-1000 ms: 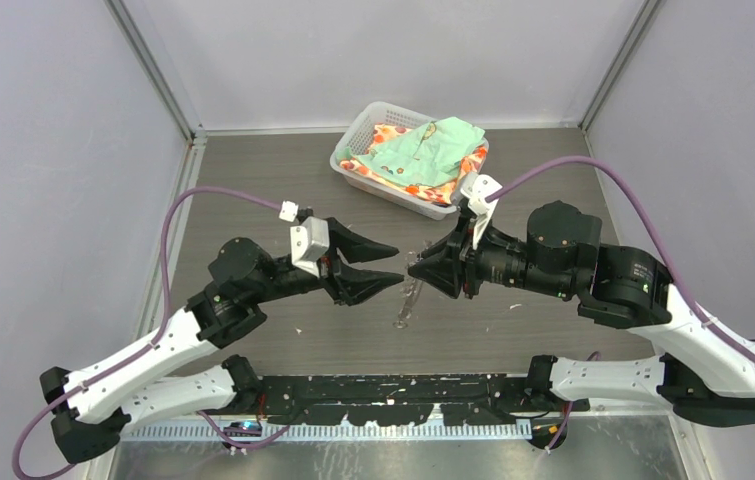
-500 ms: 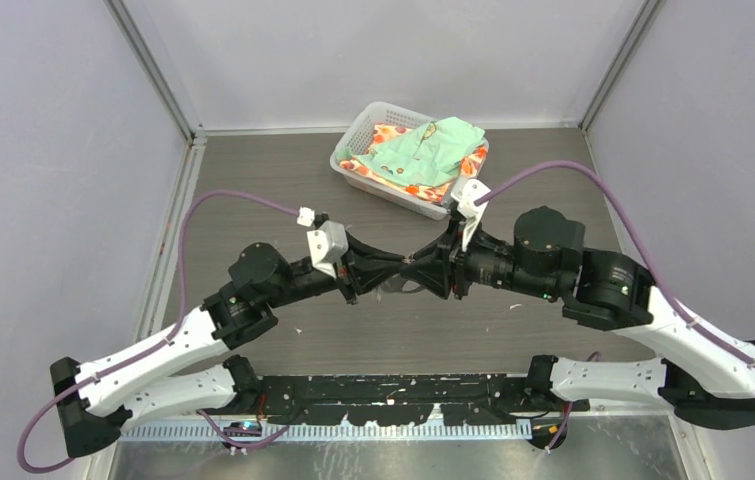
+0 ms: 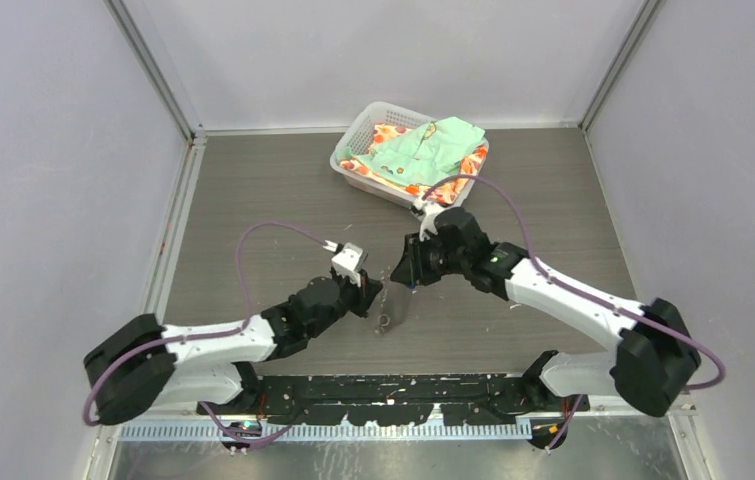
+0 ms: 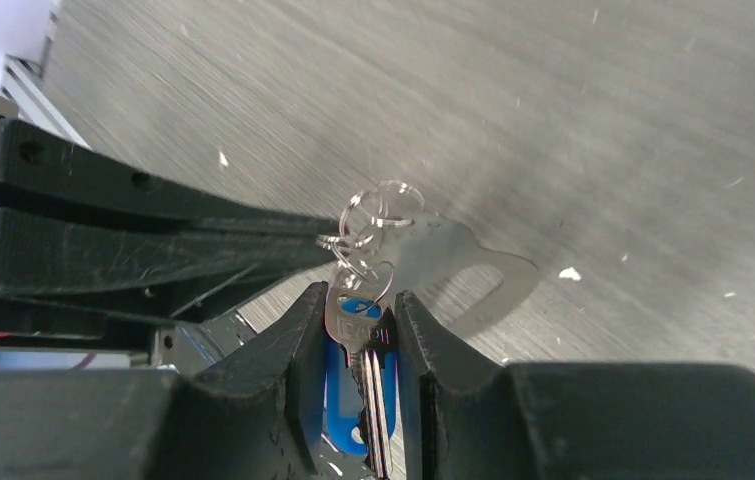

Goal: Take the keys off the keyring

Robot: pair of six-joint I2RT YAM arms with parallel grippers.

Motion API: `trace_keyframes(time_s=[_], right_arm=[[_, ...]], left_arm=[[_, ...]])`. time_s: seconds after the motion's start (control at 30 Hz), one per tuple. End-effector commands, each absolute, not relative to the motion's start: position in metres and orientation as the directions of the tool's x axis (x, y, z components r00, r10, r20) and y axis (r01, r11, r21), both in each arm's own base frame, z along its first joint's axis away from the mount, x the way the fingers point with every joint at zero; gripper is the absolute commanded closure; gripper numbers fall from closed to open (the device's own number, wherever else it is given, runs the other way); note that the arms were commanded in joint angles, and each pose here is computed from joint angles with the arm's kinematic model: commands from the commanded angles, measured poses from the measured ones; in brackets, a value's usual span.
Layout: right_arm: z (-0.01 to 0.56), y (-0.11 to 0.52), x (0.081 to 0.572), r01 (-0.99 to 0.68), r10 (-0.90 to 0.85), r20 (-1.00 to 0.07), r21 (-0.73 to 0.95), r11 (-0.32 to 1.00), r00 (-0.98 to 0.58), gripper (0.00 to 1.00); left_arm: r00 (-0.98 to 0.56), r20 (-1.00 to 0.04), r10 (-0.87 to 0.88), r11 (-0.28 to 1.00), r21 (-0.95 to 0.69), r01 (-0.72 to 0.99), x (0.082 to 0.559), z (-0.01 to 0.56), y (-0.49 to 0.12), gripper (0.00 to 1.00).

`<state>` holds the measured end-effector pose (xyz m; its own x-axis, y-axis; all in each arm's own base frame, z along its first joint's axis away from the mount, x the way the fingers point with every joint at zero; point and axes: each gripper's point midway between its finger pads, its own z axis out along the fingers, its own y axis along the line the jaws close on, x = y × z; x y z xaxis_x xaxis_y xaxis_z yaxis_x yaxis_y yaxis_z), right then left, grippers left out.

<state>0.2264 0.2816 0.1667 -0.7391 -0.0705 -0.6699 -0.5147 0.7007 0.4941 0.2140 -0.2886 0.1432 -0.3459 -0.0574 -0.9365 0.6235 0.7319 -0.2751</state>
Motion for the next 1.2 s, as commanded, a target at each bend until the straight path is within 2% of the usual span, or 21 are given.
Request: trace_keyframes(time_s=[0.0, 0.23, 0.5, 0.67, 0.9, 1.07, 1.17], right_arm=[[0.169, 0.3, 0.248, -0.504, 0.037, -0.685, 0.57, 0.648, -0.727, 0.99], [0.124, 0.293, 0.249, -0.441, 0.014, -0.619, 0.575, 0.689, -0.785, 0.99], [0.122, 0.286, 0.247, -0.451, -0.003, -0.624, 0.561, 0.694, -0.781, 0.99], [0.136, 0.293, 0.242, -0.513, -0.032, -0.648, 0.571, 0.64, -0.761, 0.99], [0.166, 0.301, 0.224, -0.607, -0.036, -0.694, 0.602, 0.518, -0.719, 0.99], [0.175, 0.304, 0.211, -0.654, -0.052, -0.719, 0.596, 0.467, -0.693, 0.99], [0.18, 0.303, 0.207, -0.669, -0.054, -0.733, 0.585, 0.458, -0.678, 0.99]], left_arm=[[-0.387, -0.901, -0.195, 0.823, -0.365, 0.436, 0.235, 0.109, -0.273, 1.0], [-0.457, -0.86, -0.227, 0.822, -0.421, 0.383, 0.232, 0.067, -0.275, 1.0], [-0.457, -0.854, -0.249, 0.801, -0.446, 0.398, 0.226, 0.07, -0.272, 1.0], [-0.433, -0.872, -0.228, 0.766, -0.436, 0.472, 0.221, 0.087, -0.279, 1.0], [-0.389, -0.908, -0.154, 0.724, -0.372, 0.581, 0.214, 0.116, -0.283, 0.83], [-0.331, -0.938, -0.098, 0.615, -0.319, 0.721, 0.2, 0.132, -0.296, 0.78], [-0.277, -0.956, -0.095, 0.613, -0.276, 0.741, 0.201, 0.134, -0.294, 0.78]])
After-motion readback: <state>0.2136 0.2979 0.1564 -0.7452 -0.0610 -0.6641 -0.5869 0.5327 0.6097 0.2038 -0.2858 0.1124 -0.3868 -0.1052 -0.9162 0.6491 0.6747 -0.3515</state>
